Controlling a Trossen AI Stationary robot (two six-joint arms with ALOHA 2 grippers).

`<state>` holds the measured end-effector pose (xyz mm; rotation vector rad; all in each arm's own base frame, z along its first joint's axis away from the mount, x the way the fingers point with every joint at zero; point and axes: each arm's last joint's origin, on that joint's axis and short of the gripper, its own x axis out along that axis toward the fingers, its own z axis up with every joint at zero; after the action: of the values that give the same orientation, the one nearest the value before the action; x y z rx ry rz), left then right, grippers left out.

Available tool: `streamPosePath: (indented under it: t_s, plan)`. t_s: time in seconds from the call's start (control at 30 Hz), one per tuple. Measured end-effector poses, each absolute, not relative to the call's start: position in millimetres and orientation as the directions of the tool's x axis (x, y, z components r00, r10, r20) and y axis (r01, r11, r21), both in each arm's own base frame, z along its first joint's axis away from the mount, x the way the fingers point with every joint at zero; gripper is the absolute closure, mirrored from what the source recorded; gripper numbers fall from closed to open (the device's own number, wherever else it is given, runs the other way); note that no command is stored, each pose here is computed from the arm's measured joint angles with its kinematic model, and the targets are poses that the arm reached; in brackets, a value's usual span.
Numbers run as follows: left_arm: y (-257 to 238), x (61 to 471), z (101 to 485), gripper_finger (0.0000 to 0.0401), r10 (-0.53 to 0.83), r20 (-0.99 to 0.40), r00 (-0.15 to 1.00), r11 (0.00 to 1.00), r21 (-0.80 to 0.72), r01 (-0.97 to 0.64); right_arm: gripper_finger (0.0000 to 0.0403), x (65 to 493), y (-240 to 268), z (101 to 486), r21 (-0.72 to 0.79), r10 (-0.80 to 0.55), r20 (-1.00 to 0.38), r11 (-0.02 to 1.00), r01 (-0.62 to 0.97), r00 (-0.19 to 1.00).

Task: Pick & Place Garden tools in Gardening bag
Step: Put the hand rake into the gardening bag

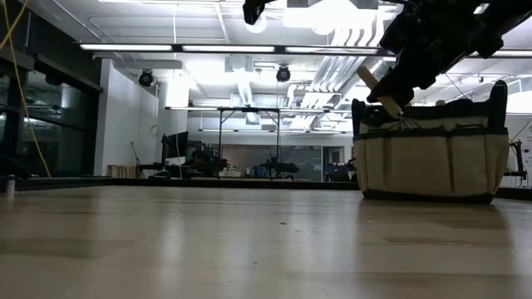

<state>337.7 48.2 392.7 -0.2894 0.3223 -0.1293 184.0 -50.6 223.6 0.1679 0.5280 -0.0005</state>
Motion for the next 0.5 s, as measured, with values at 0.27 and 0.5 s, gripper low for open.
streamPosePath:
  t_s: [0.27,0.5]
  plan:
    - [48.2,337.8,392.7,0.0214,-0.17,-0.293,0.941,0.951,-0.299,0.079,0.0342,181.4,-53.2,214.8,0.18,0.03,-0.576,0.979,0.091,0.817]
    - [47.8,337.7,392.7,0.0214,-0.184,-0.292,0.939,0.948,-0.305,0.091,0.0342,178.4,-53.2,213.4,0.194,0.001,-0.602,0.97,0.144,0.799]
